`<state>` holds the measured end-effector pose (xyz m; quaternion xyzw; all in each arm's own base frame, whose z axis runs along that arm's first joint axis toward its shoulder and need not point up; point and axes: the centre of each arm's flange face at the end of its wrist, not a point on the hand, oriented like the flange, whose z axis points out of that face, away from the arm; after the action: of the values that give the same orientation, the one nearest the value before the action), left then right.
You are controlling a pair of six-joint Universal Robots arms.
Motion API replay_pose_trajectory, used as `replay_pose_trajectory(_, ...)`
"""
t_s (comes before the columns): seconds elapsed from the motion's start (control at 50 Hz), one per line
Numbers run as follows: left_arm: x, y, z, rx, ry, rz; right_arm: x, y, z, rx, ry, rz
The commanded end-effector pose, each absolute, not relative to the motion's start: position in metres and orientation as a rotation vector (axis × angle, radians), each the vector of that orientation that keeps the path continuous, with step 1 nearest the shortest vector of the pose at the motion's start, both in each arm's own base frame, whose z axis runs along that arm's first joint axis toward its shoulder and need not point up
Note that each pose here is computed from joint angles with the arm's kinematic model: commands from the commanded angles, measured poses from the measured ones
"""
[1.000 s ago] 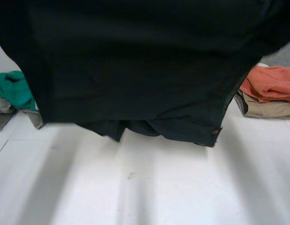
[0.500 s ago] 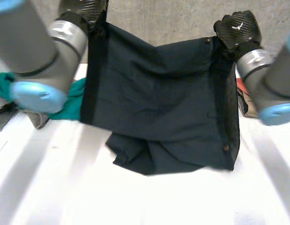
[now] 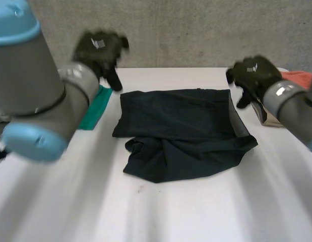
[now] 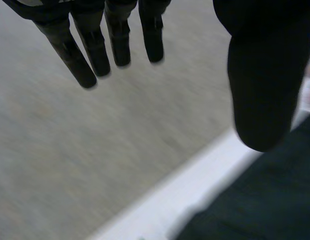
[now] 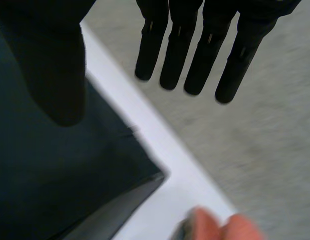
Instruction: Fold the laundry.
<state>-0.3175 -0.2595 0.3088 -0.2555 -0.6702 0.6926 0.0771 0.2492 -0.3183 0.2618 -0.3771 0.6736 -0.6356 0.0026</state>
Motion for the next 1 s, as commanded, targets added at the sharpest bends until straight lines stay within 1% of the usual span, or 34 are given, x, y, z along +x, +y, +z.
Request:
replay_pose_trajectory(0.02, -0.315, -0.177, 0.253, -1.093, -2.136, 1.571, 0.215, -0.274, 0.243, -1.429, 2.215, -1.603)
replay_pose_trajectory(0.08, -0.317, -0.151, 0.232, -1.177, -2.131, 1.399, 0.202, -0.262, 0.23, -1.549, 2.234, -1.459)
replay_pose_trajectory(0.16, -0.322, -0.138, 0.213, -1.222, -2.126, 1.278, 0.194, -0.257, 0.21, -1.656, 2.241, -1.357)
replay_pose_trajectory(0.26, -0.332, -0.144, 0.189, -1.241, -2.171, 1.224, 0.193, -0.268, 0.183, -1.675, 2.239, -1.337)
replay_pose_trajectory(0.36, -0.342, -0.165, 0.17, -1.232, -2.241, 1.243, 0.2, -0.289, 0.162, -1.669, 2.173, -1.462)
replay_pose_trajectory(0.38, -0.344, -0.174, 0.164, -1.218, -2.276, 1.265, 0.203, -0.297, 0.156, -1.667, 2.145, -1.516)
replay_pose_trajectory(0.52, -0.355, -0.209, 0.149, -1.194, -2.362, 1.387, 0.217, -0.33, 0.138, -1.658, 2.024, -1.781)
replay_pose_trajectory(0.58, -0.36, -0.219, 0.148, -1.204, -2.361, 1.434, 0.222, -0.339, 0.134, -1.649, 1.994, -1.834)
replay_pose_trajectory(0.76, -0.378, -0.256, 0.162, -1.167, -2.317, 1.71, 0.229, -0.372, 0.116, -1.589, 1.988, -1.885)
replay_pose_trajectory(0.82, -0.381, -0.266, 0.162, -1.165, -2.306, 1.769, 0.23, -0.379, 0.111, -1.579, 1.995, -1.89)
replay_pose_trajectory(0.9, -0.384, -0.28, 0.151, -1.233, -2.315, 1.802, 0.231, -0.388, 0.102, -1.561, 2.01, -1.89)
replay_pose_trajectory(1.0, -0.383, -0.283, 0.139, -1.287, -2.344, 1.772, 0.232, -0.391, 0.103, -1.534, 2.006, -1.896)
